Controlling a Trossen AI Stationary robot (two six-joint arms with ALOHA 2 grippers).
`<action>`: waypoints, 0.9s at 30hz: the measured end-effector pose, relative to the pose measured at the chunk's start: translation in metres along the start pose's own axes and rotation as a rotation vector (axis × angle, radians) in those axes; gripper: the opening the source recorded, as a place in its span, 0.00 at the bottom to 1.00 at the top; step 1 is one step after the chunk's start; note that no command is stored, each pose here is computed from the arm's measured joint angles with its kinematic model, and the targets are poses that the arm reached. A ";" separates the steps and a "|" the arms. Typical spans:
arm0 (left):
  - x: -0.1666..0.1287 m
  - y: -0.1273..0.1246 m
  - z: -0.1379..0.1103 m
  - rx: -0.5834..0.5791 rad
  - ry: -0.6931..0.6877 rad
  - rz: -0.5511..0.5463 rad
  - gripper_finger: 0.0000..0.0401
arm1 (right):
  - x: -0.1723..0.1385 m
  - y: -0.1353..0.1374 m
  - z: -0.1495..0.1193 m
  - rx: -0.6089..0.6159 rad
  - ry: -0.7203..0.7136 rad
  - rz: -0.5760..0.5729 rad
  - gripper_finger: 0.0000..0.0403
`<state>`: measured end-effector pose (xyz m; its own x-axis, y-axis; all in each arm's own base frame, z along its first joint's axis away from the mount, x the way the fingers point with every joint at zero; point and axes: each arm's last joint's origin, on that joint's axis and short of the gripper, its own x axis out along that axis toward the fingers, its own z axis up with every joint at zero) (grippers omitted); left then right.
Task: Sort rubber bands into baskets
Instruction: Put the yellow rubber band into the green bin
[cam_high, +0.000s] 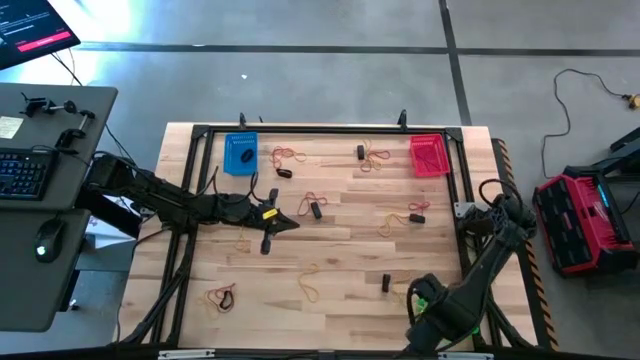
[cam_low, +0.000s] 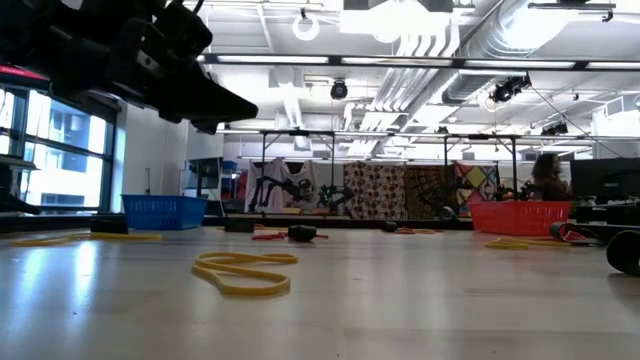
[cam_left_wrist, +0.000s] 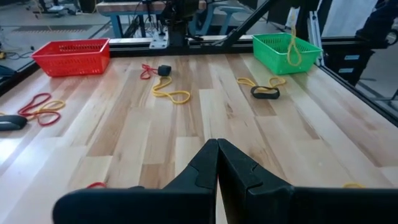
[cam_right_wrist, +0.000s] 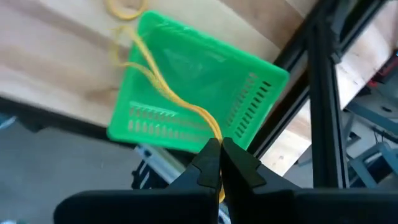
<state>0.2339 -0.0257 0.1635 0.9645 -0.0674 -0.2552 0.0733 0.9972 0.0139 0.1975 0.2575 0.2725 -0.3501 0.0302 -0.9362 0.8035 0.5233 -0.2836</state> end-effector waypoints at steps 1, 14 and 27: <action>0.000 0.000 0.000 -0.001 0.001 -0.004 0.00 | 0.002 -0.001 0.000 0.009 -0.003 -0.010 0.00; 0.000 -0.006 -0.001 -0.004 0.011 -0.030 0.00 | 0.034 -0.011 0.008 0.026 0.005 -0.149 0.00; 0.000 -0.006 -0.001 -0.003 0.010 -0.030 0.00 | 0.036 -0.014 0.001 0.026 0.068 -0.177 0.00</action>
<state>0.2330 -0.0314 0.1626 0.9594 -0.0967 -0.2650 0.1011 0.9949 0.0030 0.1745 0.2501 0.2425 -0.5177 -0.0026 -0.8555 0.7385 0.5035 -0.4484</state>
